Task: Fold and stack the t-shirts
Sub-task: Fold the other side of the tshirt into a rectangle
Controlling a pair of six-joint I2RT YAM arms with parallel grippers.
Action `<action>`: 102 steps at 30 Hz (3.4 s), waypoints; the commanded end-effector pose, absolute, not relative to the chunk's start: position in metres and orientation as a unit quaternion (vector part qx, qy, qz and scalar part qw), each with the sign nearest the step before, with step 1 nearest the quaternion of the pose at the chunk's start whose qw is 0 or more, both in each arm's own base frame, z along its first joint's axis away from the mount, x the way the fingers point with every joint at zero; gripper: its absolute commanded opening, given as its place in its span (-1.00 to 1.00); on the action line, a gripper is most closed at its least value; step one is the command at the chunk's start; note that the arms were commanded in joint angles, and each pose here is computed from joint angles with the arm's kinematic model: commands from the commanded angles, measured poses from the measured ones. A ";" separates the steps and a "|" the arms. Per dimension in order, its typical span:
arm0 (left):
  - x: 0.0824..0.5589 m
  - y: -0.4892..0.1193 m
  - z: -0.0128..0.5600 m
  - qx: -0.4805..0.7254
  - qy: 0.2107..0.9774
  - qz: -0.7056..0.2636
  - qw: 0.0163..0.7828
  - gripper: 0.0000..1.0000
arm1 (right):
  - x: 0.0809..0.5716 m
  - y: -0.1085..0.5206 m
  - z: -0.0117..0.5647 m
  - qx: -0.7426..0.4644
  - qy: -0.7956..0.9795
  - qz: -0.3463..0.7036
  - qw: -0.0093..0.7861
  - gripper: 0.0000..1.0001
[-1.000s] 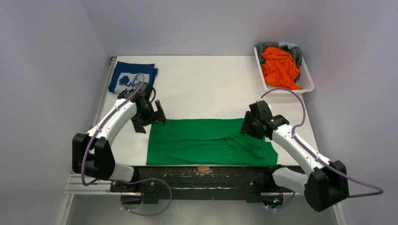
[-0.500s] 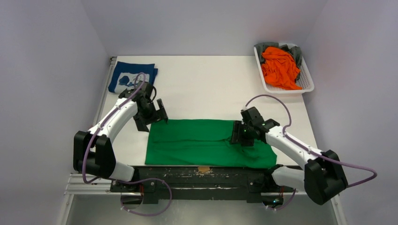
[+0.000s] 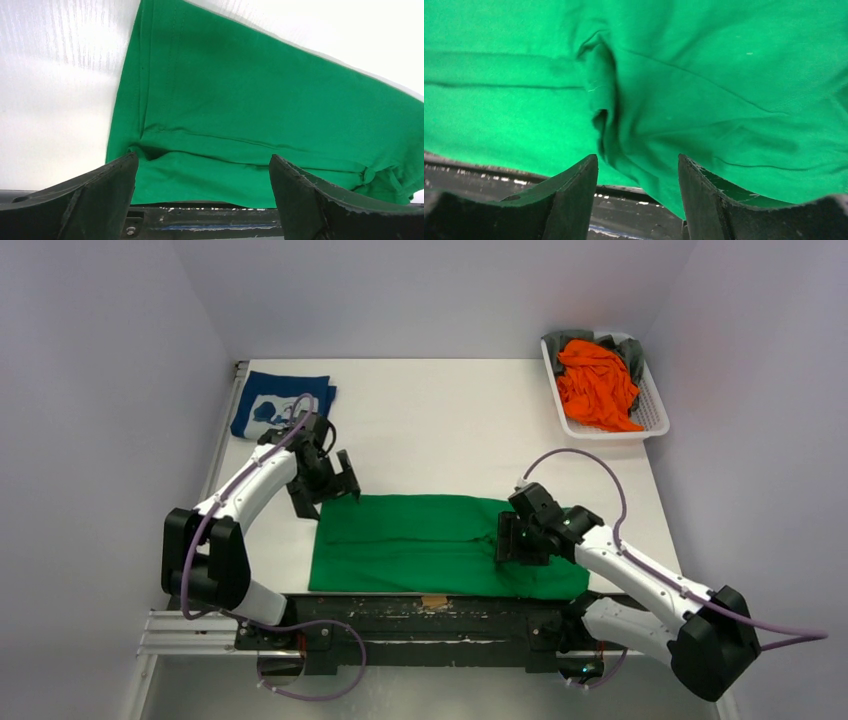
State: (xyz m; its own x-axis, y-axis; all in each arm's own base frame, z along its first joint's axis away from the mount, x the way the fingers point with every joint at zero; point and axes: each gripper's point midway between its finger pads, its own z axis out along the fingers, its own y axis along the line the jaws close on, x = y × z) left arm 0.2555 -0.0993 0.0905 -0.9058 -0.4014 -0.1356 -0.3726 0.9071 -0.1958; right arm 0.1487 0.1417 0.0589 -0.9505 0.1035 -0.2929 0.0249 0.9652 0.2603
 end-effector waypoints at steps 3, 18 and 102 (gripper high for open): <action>0.272 -0.113 0.107 -0.183 0.970 -0.116 0.106 1.00 | 0.183 0.125 0.089 0.110 0.958 0.093 0.247 0.21; 0.273 -0.129 0.086 -0.168 0.973 -0.136 0.079 1.00 | 0.212 0.055 0.068 0.266 0.939 -0.007 0.219 0.13; 0.278 -0.165 0.082 -0.126 0.969 -0.202 0.061 1.00 | 0.214 0.136 0.068 0.136 0.959 0.161 0.191 0.24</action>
State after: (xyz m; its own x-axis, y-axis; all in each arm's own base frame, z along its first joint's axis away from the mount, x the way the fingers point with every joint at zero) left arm 0.2758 -0.1356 0.0738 -0.9398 -0.3317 -0.0820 -0.2967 0.9113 -0.2853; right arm 0.2013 0.1484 0.0857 -0.9247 0.1523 -0.3490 0.0265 0.9401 0.3400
